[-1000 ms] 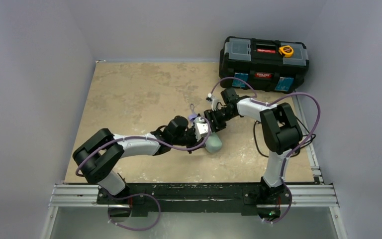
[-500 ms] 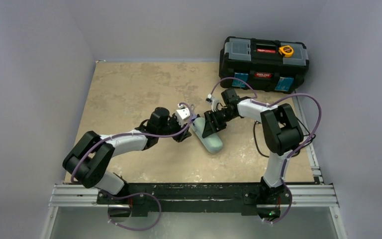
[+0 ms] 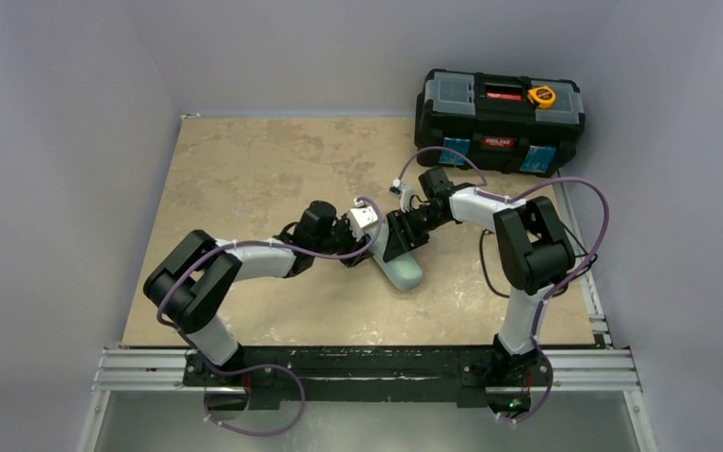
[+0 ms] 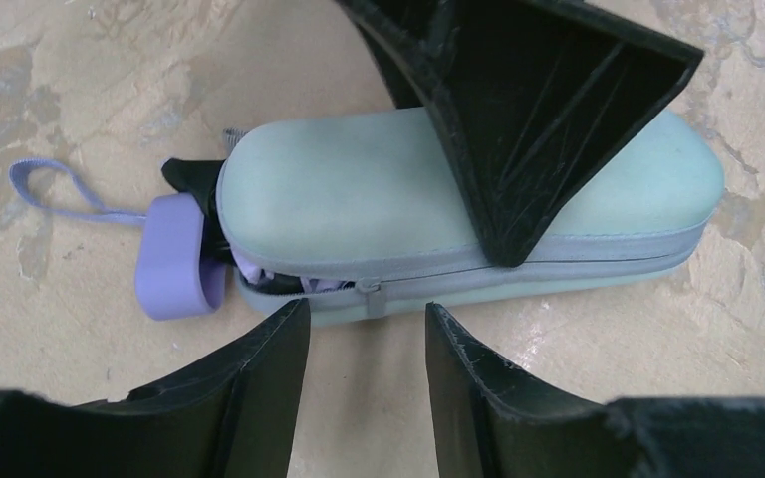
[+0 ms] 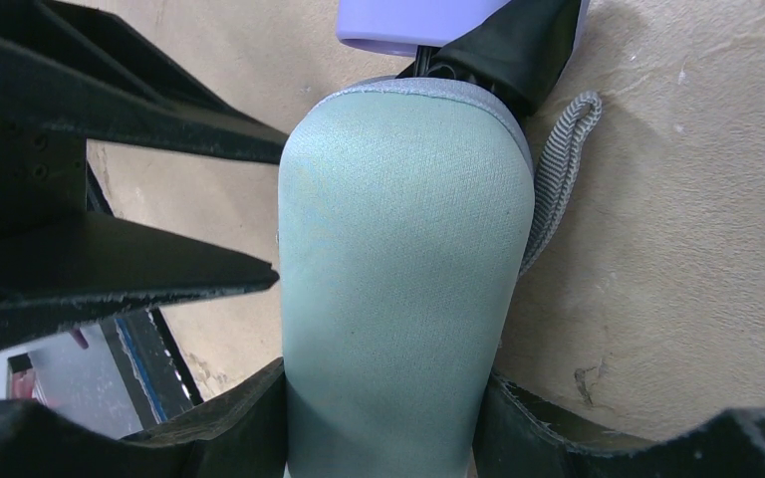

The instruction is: Open the umbrella

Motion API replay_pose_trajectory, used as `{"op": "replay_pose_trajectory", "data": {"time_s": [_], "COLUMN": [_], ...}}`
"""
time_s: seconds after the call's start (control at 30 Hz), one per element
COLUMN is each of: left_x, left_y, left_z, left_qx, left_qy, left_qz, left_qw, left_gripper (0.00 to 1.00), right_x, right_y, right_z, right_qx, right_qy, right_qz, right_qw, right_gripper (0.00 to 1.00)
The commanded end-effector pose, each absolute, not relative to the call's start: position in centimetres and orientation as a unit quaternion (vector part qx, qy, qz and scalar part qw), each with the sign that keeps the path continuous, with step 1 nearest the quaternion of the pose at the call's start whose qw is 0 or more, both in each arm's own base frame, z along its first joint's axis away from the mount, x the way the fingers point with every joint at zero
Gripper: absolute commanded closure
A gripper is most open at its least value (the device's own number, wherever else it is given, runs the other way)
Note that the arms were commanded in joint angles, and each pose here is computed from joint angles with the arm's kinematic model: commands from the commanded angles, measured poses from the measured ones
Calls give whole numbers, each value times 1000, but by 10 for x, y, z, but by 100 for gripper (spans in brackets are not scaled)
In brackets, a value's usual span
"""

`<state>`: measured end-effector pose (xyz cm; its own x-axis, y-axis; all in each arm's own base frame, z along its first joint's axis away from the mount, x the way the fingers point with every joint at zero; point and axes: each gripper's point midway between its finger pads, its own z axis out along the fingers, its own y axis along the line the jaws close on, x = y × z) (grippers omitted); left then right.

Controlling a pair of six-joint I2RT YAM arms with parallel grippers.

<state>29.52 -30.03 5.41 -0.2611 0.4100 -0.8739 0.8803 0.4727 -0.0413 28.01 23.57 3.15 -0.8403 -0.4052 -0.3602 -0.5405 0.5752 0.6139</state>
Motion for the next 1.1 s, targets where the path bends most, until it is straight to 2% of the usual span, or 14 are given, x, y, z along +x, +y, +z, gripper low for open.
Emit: {"op": "replay_pose_trajectory", "data": {"time_s": [0.0,0.13,0.2,0.3,0.47,0.5,0.83,0.97,1.07], "left_x": [302,307,310,310,304,300,206,193,193], "left_y": [-326,-331,-331,-330,-335,-336,-359,-362,-356], "left_z": [79,72,67,61,62,64,78,70,75], "left_qx": [454,445,439,431,423,428,498,478,464], "left_qy": [703,713,720,728,728,724,672,692,697], "left_qz": [-294,-296,-293,-294,-321,-324,-381,-395,-394], "left_qw": [462,453,450,445,433,433,393,369,379], "left_gripper": [55,56,60,71,97,100,100,100,100], "right_x": [267,266,265,265,266,266,288,302,309], "right_y": [204,204,205,204,205,206,223,234,242], "right_z": [-2,-1,-2,-1,-2,-2,-2,5,12], "right_qx": [-275,-275,-277,-282,-283,-280,-198,-164,-140], "right_qy": [914,913,912,910,909,910,924,924,922], "right_qz": [292,294,296,297,299,299,316,333,346], "right_qw": [57,58,58,61,61,61,80,93,102], "right_gripper": [78,78,78,79,80,80,87,89,91]}}
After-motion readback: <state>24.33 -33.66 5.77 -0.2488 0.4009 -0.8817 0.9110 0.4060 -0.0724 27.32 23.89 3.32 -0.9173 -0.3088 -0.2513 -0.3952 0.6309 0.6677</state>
